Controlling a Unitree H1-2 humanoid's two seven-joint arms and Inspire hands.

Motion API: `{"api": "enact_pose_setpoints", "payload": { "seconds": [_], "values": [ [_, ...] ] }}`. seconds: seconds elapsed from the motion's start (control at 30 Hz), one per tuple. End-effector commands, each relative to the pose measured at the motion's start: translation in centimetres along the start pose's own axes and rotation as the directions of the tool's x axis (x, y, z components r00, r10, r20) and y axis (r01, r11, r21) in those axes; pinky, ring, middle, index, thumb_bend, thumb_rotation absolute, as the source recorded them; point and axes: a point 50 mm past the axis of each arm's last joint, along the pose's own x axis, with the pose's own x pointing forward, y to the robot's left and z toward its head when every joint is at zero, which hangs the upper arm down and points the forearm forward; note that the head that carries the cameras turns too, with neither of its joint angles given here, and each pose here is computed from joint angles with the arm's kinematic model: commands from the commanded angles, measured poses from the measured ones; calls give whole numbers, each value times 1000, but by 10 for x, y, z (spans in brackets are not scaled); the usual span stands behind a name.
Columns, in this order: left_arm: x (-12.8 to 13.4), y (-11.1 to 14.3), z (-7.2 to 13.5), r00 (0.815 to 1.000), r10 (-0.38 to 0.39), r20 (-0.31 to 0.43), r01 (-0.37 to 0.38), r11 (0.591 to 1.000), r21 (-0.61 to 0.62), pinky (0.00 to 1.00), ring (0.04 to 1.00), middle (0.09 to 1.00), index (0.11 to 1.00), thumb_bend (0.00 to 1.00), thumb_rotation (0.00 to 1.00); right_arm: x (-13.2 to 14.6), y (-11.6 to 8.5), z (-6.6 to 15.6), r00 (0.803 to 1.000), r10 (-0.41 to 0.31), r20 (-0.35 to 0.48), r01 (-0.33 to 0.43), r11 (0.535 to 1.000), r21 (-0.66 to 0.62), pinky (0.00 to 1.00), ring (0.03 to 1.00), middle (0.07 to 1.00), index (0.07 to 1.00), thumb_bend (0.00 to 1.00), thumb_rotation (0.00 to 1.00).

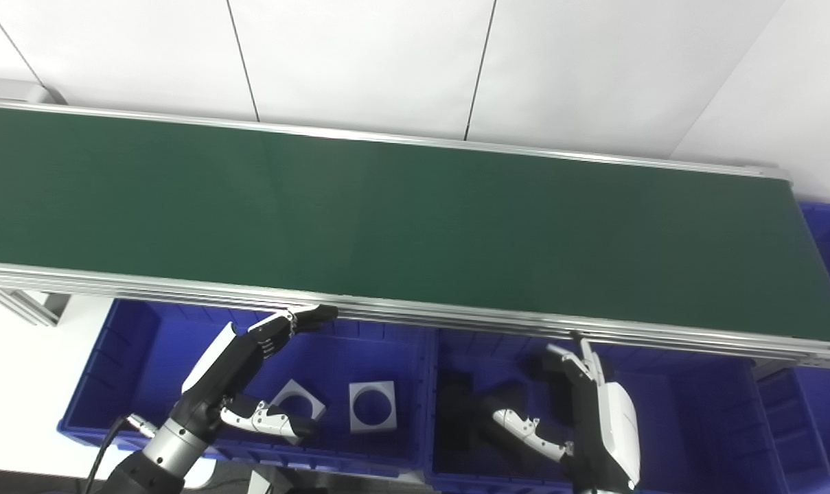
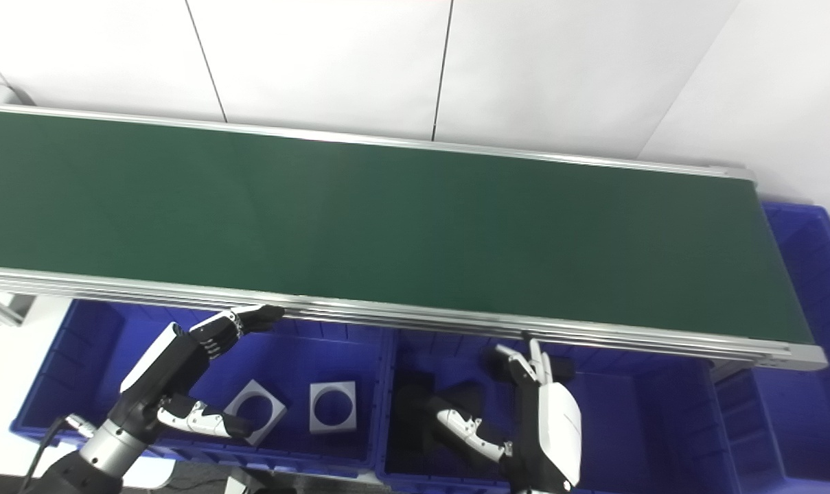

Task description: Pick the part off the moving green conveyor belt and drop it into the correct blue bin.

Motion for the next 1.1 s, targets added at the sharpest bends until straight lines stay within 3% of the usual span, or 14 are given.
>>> {"api": "enact_pose_setpoints", "payload": {
  "seconds": [0.0, 0.1, 0.2, 0.33, 0.47, 0.67, 0.87, 1.07],
  "values": [
    [5, 5, 6, 999, -3, 51, 3, 1000, 14, 841, 854, 850, 804, 908, 361, 1, -2, 8, 999, -35, 30, 36, 999, -14, 994, 1000, 1000, 970, 776, 530],
    [5, 5, 5, 999, -8, 47, 8, 1000, 11, 846, 860, 855, 809, 906, 363, -1, 1, 11, 999, -33, 30, 34, 998, -46, 1000, 1000, 1000, 994, 832, 569],
    [6, 5, 4, 999, -10, 46, 10, 1000, 10, 847, 861, 856, 811, 905, 364, -4, 6, 18, 996, -49, 81, 51, 998, -25, 982, 1000, 1000, 1000, 855, 563],
    [8, 4, 4, 999, -16, 49, 16, 1000, 10, 861, 864, 856, 812, 908, 355, -10, 17, 31, 984, -61, 168, 51, 997, 63, 835, 978, 1000, 990, 844, 473],
    [12, -1, 6, 998, -25, 53, 24, 999, 25, 856, 864, 859, 814, 924, 378, -17, 35, 38, 967, -28, 255, -53, 951, 304, 794, 931, 985, 974, 818, 435],
    [21, -8, 9, 996, -34, 76, 32, 999, 24, 869, 884, 874, 826, 918, 394, -17, 36, 25, 939, -48, 341, -99, 911, 400, 691, 832, 901, 926, 836, 469],
    [21, -12, 0, 998, 4, 56, -3, 1000, -26, 827, 878, 877, 834, 900, 391, -19, 36, 17, 945, -60, 320, -118, 853, 509, 687, 788, 842, 895, 851, 422],
    [17, -16, -7, 996, 69, 50, -64, 992, -106, 831, 893, 896, 836, 890, 364, -21, 34, 14, 948, -85, 307, -105, 827, 553, 724, 801, 843, 899, 811, 405]
  ]
}}
